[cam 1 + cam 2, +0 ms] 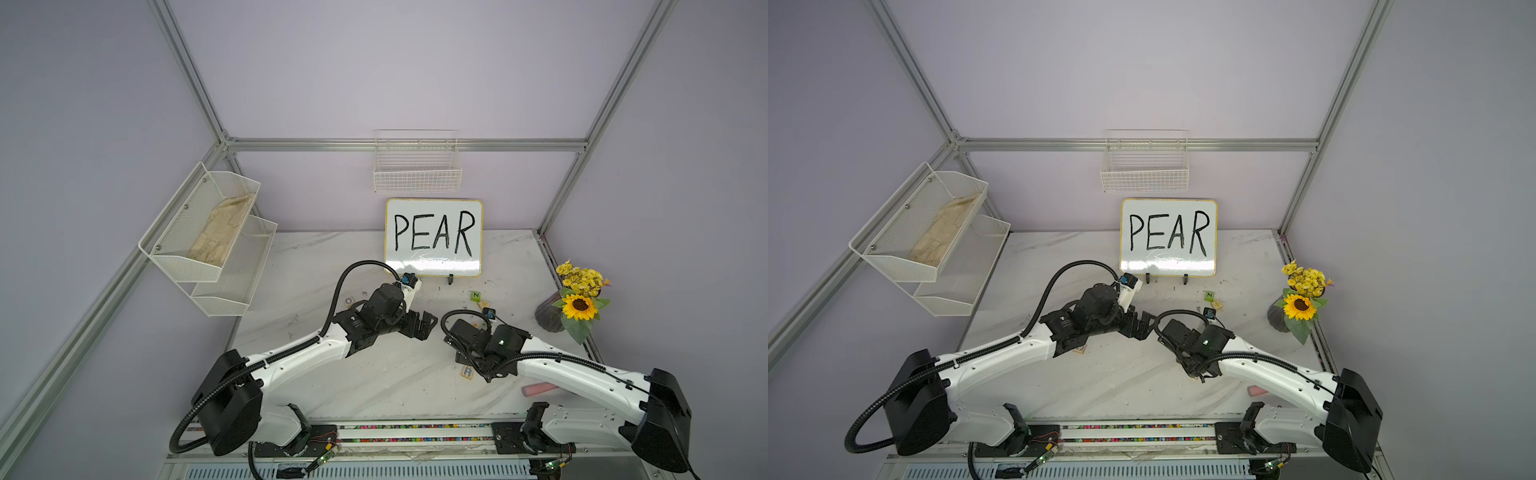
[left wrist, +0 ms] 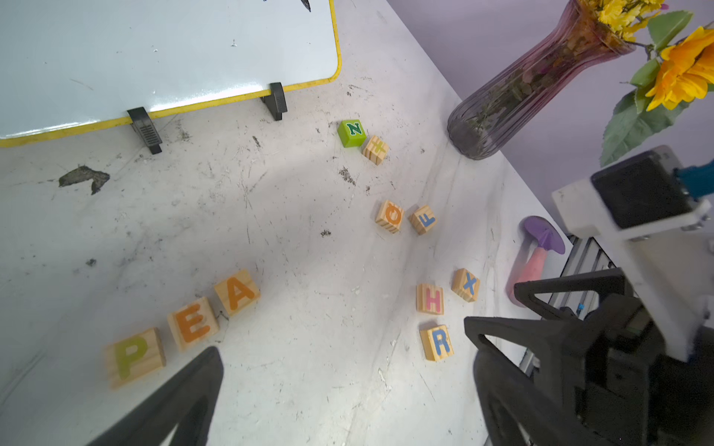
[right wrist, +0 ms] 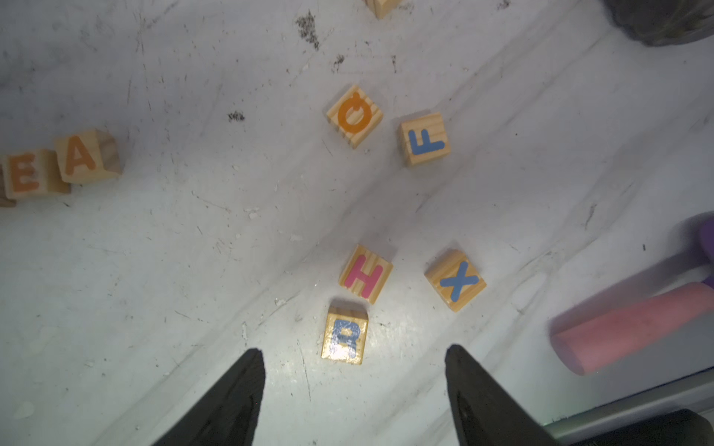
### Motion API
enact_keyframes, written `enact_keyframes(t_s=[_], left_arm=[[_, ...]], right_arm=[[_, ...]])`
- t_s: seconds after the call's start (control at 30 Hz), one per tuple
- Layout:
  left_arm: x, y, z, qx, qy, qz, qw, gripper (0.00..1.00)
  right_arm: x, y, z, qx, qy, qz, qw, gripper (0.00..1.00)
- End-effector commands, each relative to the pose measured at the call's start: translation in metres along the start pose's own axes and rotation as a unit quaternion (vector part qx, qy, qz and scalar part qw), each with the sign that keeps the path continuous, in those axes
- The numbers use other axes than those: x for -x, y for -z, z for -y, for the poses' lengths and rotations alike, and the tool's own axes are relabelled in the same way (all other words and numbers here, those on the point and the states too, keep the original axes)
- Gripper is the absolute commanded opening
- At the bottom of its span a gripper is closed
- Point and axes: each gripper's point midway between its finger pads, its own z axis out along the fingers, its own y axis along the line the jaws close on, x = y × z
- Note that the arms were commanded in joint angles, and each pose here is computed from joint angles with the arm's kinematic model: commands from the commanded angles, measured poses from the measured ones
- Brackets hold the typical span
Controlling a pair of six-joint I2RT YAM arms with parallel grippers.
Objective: Spell the uppercase word “pear” with letter blocks
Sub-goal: Pick up the letter block from the center of the board.
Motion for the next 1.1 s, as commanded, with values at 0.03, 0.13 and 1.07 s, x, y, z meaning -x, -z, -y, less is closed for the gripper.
enact_keyframes(t_s=[0.03,0.13,1.07], left_arm=[[-0.008,0.017,-0.002,0.001,-0.007,0.026,1.0,1.0],[-0.013,0.025,-0.004,0.003,-0.005,0.032,0.999,1.0],[-0.013,0.035,-0.018,0.041,0.001,0.048,0.998,1.0]], right_arm=[[-0.021,-0.005,0.018,-0.024,-0.019,-0.018,0.999,0.73],[-0.036,-0.017,0.018,0.003,-0.039,-0.032,0.999,0.67],[-0.06,-0.045,0.01,0.005,-0.061,-0.067,0.996,0.62]])
